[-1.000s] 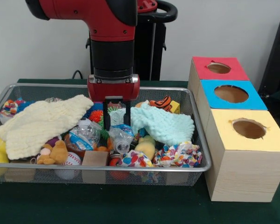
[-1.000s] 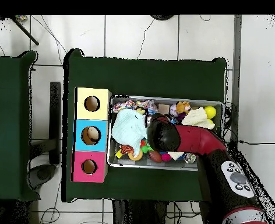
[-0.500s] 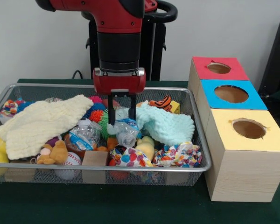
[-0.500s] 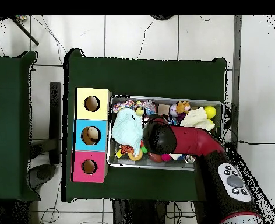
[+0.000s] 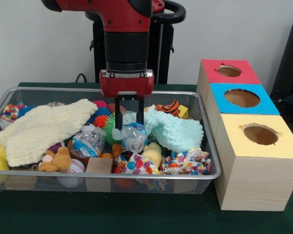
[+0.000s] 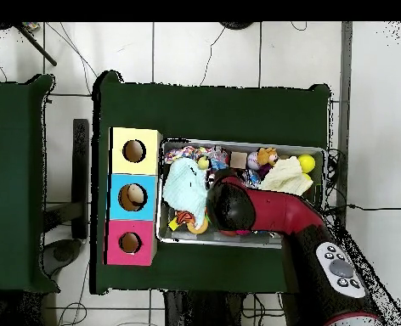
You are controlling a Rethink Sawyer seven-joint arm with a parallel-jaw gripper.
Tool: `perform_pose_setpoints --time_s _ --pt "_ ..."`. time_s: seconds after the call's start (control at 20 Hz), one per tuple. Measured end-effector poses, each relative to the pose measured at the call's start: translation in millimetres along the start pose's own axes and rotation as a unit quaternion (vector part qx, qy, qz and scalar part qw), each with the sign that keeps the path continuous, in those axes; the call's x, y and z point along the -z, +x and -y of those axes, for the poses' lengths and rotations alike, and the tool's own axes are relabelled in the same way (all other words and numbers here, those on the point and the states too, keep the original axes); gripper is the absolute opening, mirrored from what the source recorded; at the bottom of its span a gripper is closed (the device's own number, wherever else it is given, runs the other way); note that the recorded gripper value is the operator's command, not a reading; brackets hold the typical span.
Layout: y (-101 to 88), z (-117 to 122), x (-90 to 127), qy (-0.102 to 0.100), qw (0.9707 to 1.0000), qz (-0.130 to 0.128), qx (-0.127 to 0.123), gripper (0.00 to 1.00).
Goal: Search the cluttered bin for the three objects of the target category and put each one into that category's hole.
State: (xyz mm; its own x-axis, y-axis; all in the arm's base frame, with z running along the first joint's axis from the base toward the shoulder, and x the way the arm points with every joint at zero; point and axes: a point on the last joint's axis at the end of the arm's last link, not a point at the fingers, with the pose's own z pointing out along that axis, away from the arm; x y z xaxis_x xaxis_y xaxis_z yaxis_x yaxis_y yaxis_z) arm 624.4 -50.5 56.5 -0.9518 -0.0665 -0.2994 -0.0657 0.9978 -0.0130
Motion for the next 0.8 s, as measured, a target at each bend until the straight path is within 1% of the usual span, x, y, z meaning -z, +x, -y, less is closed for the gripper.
perform_pose_setpoints --time_s 0.1,0.2,0.3,0.5,0.8 --pt "1.7 3.5 -0.3 0.001 0.9999 0.01 -0.004 0.0" --pt "2.8 5.7 -0.4 0.002 0.9999 0.015 -0.007 0.0" --pt "6.3 12.9 -0.8 0.003 0.9996 0.024 -0.014 0.0" --pt "10.1 17.8 -1.2 0.005 0.9994 0.027 -0.019 0.0" --pt "10.9 14.6 -1.6 0.004 0.9995 0.026 -0.017 0.0"
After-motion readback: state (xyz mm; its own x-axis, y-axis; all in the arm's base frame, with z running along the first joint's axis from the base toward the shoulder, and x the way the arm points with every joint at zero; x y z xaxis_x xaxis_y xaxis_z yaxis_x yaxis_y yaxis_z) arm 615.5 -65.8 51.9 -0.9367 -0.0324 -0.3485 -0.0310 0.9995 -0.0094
